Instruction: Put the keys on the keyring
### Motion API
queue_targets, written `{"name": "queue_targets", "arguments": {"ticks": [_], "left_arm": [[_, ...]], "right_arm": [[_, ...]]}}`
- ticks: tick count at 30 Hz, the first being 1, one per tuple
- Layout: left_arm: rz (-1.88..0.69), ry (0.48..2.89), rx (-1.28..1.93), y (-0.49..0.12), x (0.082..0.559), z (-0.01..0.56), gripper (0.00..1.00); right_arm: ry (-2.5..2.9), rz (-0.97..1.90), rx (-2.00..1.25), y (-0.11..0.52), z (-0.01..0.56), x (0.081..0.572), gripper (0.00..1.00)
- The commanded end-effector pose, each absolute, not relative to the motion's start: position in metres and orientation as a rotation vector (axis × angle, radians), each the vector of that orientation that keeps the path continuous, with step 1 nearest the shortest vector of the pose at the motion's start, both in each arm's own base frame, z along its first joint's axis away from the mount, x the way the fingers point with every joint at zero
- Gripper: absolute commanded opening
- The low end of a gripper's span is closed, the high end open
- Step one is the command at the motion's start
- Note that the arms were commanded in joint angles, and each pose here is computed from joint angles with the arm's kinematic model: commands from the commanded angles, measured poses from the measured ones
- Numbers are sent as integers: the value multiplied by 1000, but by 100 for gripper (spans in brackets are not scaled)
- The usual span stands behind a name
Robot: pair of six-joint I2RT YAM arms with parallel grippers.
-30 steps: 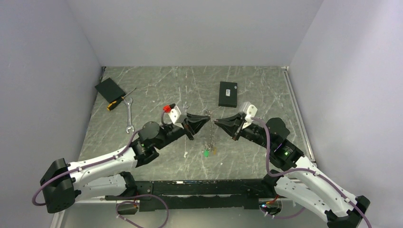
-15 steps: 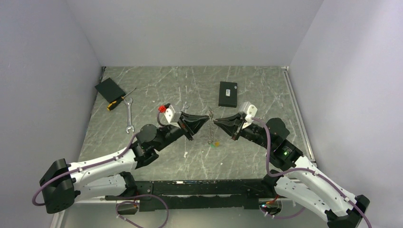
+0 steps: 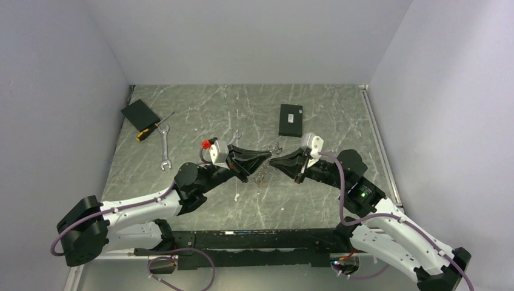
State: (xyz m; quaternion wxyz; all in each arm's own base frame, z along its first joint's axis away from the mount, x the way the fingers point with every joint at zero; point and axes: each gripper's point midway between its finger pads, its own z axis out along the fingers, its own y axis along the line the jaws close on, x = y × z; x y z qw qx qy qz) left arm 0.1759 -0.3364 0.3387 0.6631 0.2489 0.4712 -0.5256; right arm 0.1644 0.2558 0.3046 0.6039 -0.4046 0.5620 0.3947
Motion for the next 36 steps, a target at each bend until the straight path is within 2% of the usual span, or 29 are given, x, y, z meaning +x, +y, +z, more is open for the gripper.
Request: {"name": "queue_targets", "arguments": {"ticks": [1, 11, 12, 15, 16, 19, 23, 36], "left_arm": [[-1237, 851, 547, -325, 158, 385, 0], [-1235, 866, 552, -325, 158, 380, 0], [-1232, 874, 550, -325, 159, 379, 5], [-1222, 897, 526, -322, 163, 375, 37], [-1219, 900, 519, -321, 164, 375, 45], [-1205, 916, 500, -318, 167, 373, 57], [-1178, 930, 498, -315, 170, 373, 61], [-924, 1084, 624, -302, 184, 358, 63]], "right_arm": [[1246, 987, -985, 257, 319, 144, 0], [1268, 836, -988, 242, 329, 156, 0], [1272, 821, -989, 240, 330, 157, 0], [1277, 814, -991, 238, 337, 155, 0], [1278, 821, -995, 238, 338, 154, 0], [1287, 850, -1009, 239, 339, 148, 0], [1317, 844, -1018, 237, 339, 148, 0], [1284, 746, -1079, 241, 361, 162, 0]]}}
